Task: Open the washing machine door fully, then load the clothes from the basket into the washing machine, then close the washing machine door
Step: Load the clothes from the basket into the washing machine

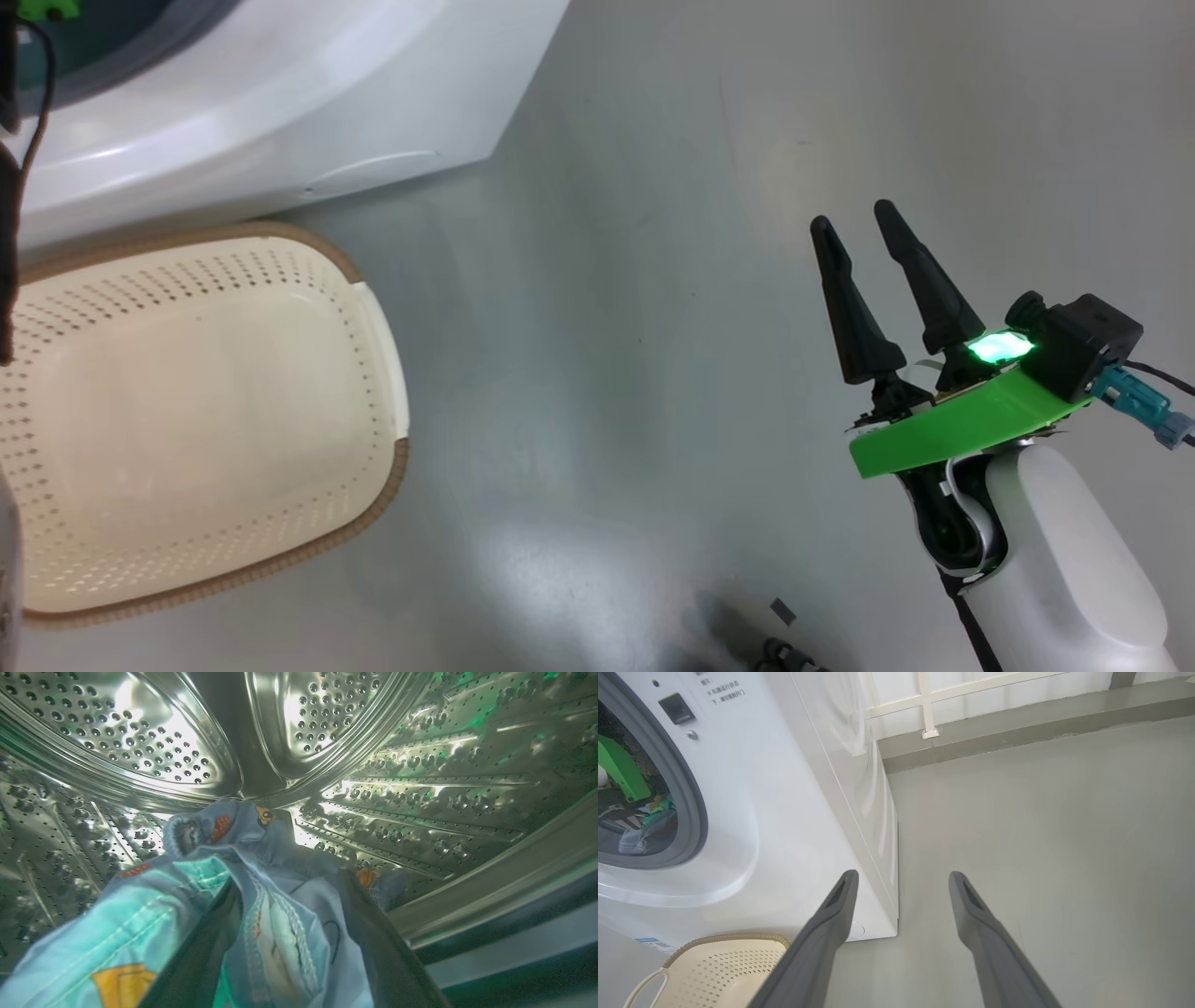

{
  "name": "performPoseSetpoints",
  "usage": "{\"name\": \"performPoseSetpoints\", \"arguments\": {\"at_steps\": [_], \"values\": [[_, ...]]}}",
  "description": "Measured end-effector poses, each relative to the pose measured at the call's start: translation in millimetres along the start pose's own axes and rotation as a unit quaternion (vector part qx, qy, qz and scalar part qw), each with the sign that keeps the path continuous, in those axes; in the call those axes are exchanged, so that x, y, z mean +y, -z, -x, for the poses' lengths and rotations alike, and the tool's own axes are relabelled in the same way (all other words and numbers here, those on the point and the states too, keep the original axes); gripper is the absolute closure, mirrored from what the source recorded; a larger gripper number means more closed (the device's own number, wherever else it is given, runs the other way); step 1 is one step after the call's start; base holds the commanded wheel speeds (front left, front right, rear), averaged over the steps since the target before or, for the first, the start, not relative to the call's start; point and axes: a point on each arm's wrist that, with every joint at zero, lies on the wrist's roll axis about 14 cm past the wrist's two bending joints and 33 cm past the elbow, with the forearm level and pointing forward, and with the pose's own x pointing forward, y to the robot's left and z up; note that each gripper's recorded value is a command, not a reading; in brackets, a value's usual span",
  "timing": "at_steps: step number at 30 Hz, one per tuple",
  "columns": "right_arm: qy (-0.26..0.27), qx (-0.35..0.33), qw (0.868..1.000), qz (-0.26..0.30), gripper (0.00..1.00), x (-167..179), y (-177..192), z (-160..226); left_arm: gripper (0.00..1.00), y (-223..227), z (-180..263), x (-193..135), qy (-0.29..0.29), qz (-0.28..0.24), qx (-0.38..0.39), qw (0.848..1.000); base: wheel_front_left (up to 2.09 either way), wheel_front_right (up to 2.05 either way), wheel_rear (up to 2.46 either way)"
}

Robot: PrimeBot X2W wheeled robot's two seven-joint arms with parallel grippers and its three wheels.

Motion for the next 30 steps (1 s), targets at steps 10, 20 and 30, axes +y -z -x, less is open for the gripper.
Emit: {"name": "performPoseSetpoints", "arguments": {"at_steps": [10,20,30], "values": [[-0.017,-0.017,1.0,-0.001,0.0,9,-14,0,0.0,-24,20,1,0.009,-0.009,-0.044,0.999,0.0,0.0,0.0],[-0.037,-0.037,0.999,-0.009,0.0,23,-30,3,0.0,-16,56,6,0.005,-0.004,-0.053,0.999,0.0,0.0,0.0],[-0.051,-0.056,0.997,-0.009,0.0,32,-47,15,0.0,-21,104,6,0.005,0.02,-0.092,0.996,0.0,0.0,0.0]]}}
